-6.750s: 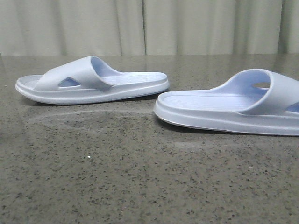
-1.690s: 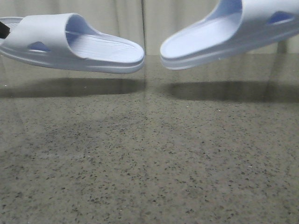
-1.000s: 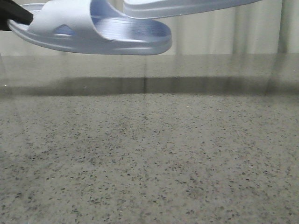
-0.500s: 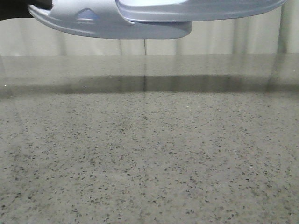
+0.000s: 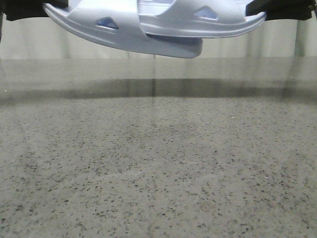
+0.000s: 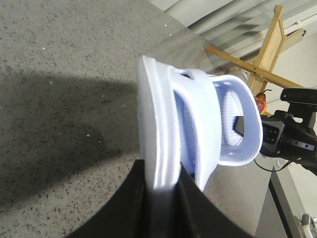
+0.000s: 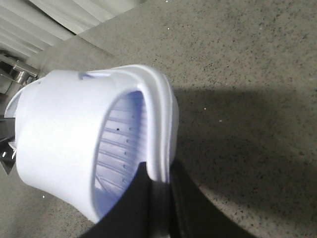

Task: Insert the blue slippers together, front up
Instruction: 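Bring the right gripper's slipper over the left gripper's slipper, stacking them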

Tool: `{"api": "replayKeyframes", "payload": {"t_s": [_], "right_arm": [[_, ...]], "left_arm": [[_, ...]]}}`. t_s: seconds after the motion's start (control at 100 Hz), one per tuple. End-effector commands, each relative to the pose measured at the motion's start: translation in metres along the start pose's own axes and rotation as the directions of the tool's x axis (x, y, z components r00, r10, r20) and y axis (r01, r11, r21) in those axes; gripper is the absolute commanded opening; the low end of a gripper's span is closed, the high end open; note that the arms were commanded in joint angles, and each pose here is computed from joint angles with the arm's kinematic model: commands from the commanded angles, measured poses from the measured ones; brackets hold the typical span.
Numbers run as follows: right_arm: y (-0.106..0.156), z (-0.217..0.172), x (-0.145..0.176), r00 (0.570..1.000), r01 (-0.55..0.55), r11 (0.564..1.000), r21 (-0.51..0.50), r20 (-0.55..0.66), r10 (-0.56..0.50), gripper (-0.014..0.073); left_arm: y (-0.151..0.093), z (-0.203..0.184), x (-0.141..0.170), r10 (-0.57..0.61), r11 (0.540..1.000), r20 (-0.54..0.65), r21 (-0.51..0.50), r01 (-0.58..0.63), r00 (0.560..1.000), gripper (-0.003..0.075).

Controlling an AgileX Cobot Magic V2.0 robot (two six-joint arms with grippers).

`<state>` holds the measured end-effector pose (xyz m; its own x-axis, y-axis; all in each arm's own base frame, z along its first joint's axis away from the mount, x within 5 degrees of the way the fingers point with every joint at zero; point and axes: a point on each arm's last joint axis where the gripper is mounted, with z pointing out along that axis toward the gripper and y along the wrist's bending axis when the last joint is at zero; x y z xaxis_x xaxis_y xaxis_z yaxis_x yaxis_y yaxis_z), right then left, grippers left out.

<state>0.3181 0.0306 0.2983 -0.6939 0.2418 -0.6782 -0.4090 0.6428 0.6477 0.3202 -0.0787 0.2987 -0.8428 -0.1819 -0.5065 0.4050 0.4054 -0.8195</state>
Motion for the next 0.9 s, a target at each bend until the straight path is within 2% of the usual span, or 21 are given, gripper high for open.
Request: {"api": "replayKeyframes", "payload": {"t_s": [0.0, 0.17, 0.47, 0.57, 0.73, 0.89], "right_arm": [[0.029, 0.0, -0.009, 0.998, 0.056, 0.983, -0.173, 0.008, -0.056, -0.0107], [0.04, 0.011, -0.017, 0.995, 0.09, 0.967, -0.238, -0.011, -0.095, -0.0107], [0.052, 0.01, -0.029, 0.988, 0.15, 0.957, -0.25, 0.016, -0.151, -0.0104], [0.05, 0.009, -0.027, 0.985, 0.164, 0.957, -0.238, -0.008, -0.171, -0.0048], [0.043, 0.001, -0.029, 0.988, 0.144, 0.961, -0.237, -0.021, -0.153, 0.0095], [0.03, -0.021, -0.035, 0.992, 0.126, 0.965, -0.231, -0.003, -0.13, 0.01]], "left_arm": [[-0.041, -0.002, -0.002, 0.035, 0.979, 0.004, 0.199, -0.036, 0.999, 0.0015], [-0.041, -0.002, -0.002, 0.035, 0.979, 0.005, 0.201, -0.035, 0.999, 0.0015], [-0.041, -0.002, -0.002, 0.035, 0.979, 0.005, 0.201, -0.035, 0.999, 0.0015], [-0.041, -0.002, -0.002, 0.035, 0.979, 0.005, 0.201, -0.035, 0.999, 0.0015], [-0.038, -0.007, -0.005, 0.029, 0.981, 0.021, 0.19, -0.033, 0.999, 0.0015], [-0.033, -0.015, -0.009, 0.022, 0.984, 0.046, 0.174, -0.029, 0.999, 0.0015]]}}
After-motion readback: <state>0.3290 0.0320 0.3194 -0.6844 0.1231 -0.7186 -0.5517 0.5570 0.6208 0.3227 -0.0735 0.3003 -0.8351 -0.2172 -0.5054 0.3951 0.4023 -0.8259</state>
